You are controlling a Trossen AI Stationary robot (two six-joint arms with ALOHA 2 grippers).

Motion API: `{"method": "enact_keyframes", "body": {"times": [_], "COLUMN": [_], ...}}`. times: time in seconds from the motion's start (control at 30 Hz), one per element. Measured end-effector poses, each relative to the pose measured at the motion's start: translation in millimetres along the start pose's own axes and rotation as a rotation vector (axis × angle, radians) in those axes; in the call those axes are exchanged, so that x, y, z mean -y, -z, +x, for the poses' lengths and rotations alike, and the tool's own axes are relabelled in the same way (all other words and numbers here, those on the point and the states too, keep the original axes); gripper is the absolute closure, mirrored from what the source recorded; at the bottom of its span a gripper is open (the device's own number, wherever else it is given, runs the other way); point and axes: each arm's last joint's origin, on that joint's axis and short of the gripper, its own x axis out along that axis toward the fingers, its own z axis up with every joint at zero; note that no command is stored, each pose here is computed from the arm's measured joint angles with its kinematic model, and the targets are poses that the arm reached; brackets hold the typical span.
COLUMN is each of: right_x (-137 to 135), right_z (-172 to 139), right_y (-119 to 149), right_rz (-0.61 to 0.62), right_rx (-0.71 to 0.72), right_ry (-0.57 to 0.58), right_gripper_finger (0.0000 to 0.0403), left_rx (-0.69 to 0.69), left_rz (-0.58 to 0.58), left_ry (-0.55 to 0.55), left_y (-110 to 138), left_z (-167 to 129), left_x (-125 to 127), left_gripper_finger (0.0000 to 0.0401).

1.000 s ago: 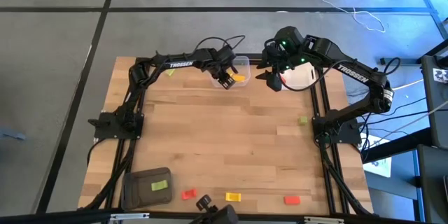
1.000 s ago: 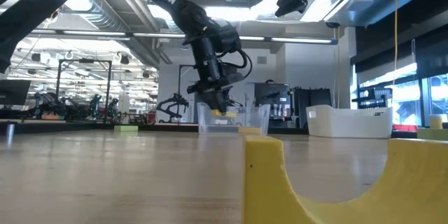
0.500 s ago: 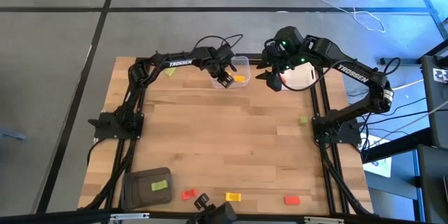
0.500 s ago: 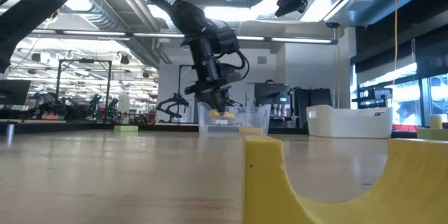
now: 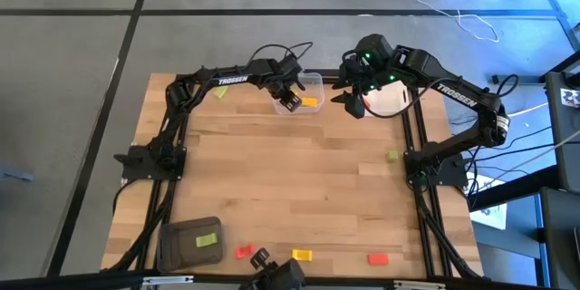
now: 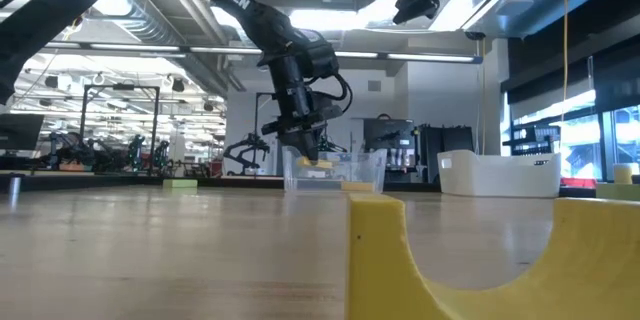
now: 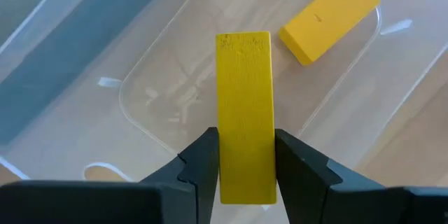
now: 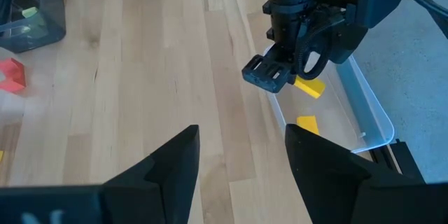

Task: Sort & place blocks by color
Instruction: Put the top yellow block into the transparent bin, then put the yellow block into the transparent bin

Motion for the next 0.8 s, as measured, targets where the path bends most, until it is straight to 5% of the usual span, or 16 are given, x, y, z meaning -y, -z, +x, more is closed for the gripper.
{"method": "enact_keyframes", "body": {"times": [0.3, 0.57, 0.8], "right_x": [0, 0, 0], "right_z": [0, 0, 0], "right_y": [0, 0, 0], "right_rz": [0.0, 0.0, 0.0], "right_rx": [0.0, 0.0, 0.0], "right_ry": [0.0, 0.0, 0.0], "right_gripper_finger": [0.0191, 0.0191, 0.0191], "left_rx": [0.006, -0.001, -0.101], "left_rz": [0.04, -0.109, -0.149], "left_ry": [-0.025, 0.006, 0.177], "left_y": [-1, -2, 2], "left_z": [0, 0, -1], "left_x": [-2, -8, -11], "left_gripper_finger": [0.0275, 0.026, 0.026]}}
